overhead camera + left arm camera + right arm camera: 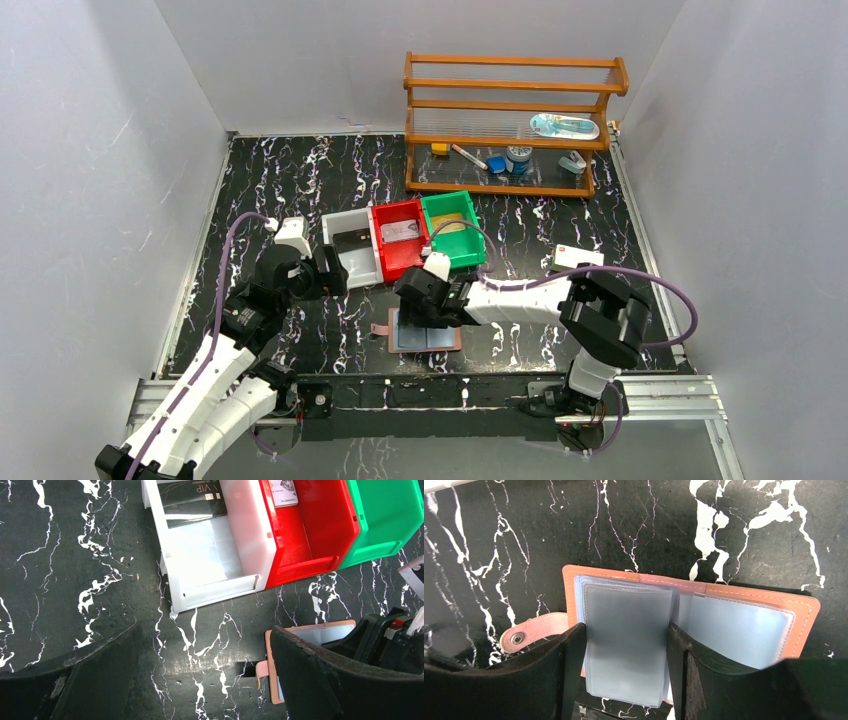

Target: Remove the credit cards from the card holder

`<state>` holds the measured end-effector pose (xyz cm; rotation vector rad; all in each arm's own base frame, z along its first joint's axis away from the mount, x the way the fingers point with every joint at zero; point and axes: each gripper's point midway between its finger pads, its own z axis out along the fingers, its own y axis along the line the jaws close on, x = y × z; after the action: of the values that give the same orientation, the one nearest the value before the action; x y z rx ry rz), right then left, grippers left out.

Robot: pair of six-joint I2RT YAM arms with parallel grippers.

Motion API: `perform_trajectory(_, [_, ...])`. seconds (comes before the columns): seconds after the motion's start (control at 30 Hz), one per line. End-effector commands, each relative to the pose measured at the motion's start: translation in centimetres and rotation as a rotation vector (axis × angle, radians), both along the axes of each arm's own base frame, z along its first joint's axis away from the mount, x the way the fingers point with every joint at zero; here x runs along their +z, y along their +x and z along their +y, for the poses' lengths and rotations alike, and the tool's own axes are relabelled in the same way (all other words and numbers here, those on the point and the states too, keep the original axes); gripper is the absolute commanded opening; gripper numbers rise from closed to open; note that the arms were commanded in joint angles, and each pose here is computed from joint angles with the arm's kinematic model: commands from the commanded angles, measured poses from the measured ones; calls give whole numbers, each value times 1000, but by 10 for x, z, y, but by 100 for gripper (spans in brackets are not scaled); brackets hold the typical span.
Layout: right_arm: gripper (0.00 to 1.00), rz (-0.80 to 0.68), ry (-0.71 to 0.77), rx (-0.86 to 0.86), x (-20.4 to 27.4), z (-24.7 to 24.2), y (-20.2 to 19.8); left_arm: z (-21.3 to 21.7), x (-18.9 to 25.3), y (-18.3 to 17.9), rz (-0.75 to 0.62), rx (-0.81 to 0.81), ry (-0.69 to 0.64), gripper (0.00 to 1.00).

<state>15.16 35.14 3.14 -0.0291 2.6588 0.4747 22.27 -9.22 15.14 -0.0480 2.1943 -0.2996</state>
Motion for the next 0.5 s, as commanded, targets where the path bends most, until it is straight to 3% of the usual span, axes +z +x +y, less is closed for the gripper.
perform_trajectory(0.0, [65,76,142,2,-6,14,-6,-11,4,-1,-9,-54,-35,98])
perform_trajectory(0.17, [66,128,247,-9,-8,11,-8,-49,3,-15,41,-210,-200,96])
perform_trajectory(0.33, [66,171,325,-29,-10,6,-9,-96,-6,-43,200,-349,-471,86])
perform_trajectory(0.47, [66,182,339,-35,-11,3,-10,-117,-17,-65,341,-458,-580,79])
